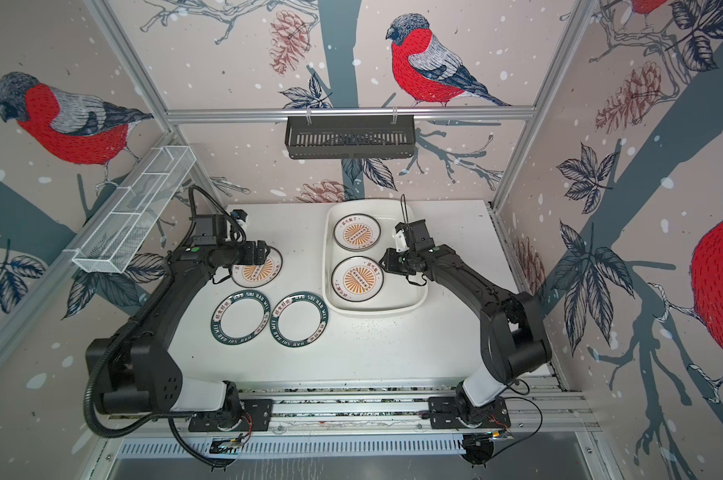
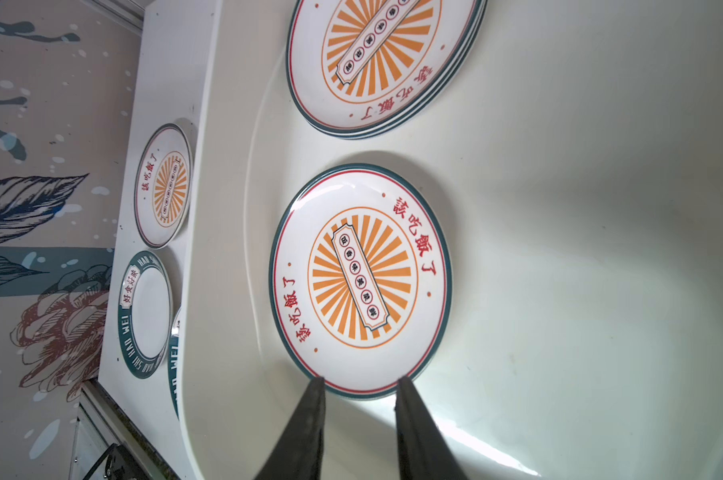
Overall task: Place the plates into the plastic bin on the countertop
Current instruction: 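Move the left gripper to the edge of the sunburst plate on the table, then grip the sunburst plate's edge with the left gripper and tilt it up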
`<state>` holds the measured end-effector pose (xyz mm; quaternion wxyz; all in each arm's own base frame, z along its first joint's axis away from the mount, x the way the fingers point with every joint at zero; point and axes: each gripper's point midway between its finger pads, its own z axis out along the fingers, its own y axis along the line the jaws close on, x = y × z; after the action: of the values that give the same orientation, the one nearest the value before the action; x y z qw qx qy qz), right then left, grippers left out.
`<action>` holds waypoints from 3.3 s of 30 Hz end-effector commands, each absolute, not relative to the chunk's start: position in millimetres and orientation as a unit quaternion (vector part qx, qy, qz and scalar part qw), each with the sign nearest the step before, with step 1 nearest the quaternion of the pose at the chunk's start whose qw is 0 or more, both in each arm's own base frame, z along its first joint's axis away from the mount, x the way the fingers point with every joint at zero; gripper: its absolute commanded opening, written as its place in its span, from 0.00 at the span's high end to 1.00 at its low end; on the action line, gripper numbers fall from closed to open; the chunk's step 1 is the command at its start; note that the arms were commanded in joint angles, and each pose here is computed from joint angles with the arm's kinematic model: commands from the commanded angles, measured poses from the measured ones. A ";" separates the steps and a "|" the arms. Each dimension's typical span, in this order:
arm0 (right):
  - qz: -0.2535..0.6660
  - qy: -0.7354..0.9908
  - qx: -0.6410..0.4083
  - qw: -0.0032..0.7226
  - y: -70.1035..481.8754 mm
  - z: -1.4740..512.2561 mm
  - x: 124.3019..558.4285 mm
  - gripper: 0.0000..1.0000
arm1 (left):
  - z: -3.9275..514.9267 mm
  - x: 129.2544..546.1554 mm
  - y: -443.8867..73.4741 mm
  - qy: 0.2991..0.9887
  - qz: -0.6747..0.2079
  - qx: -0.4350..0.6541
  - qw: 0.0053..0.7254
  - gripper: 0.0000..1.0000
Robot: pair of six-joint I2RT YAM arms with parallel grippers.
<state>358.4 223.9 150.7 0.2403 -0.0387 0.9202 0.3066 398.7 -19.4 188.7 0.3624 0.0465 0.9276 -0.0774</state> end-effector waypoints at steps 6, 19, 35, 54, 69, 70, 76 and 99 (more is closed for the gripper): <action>0.356 0.892 -0.017 0.278 223.8 167.5 335.5 0.67 | 156.2 408.6 -0.6 0.942 -0.048 0.033 0.332 0.08; 0.379 0.888 -0.015 0.262 227.0 142.7 321.5 0.67 | 92.4 424.1 40.1 0.969 0.016 -0.032 0.246 0.10; 0.381 0.889 -0.019 0.253 231.2 133.9 324.6 0.67 | 55.9 436.3 82.8 0.971 -0.011 -0.101 0.218 0.13; 0.383 0.886 -0.014 0.261 232.6 141.1 330.3 0.68 | 34.6 443.5 74.1 0.968 -0.107 -0.098 0.203 0.32; 0.386 0.886 -0.005 0.257 233.9 140.2 333.8 0.70 | 36.5 455.3 36.1 0.950 -0.224 -0.047 0.212 0.43; 0.387 0.886 -0.004 0.256 234.3 140.1 334.3 0.70 | 35.8 455.0 33.9 0.949 -0.230 -0.044 0.212 0.44; 0.393 0.885 0.001 0.252 237.0 138.6 336.8 0.71 | 28.9 446.1 21.1 0.943 -0.262 -0.025 0.205 0.48; 0.419 0.877 0.004 0.236 250.3 134.0 347.4 0.74 | 14.3 434.7 -0.9 0.923 -0.338 -0.039 0.179 0.57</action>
<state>342.8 245.3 126.4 0.2286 0.0090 0.8851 0.4054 444.1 -5.6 31.4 0.2153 -0.0055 0.9107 -0.3525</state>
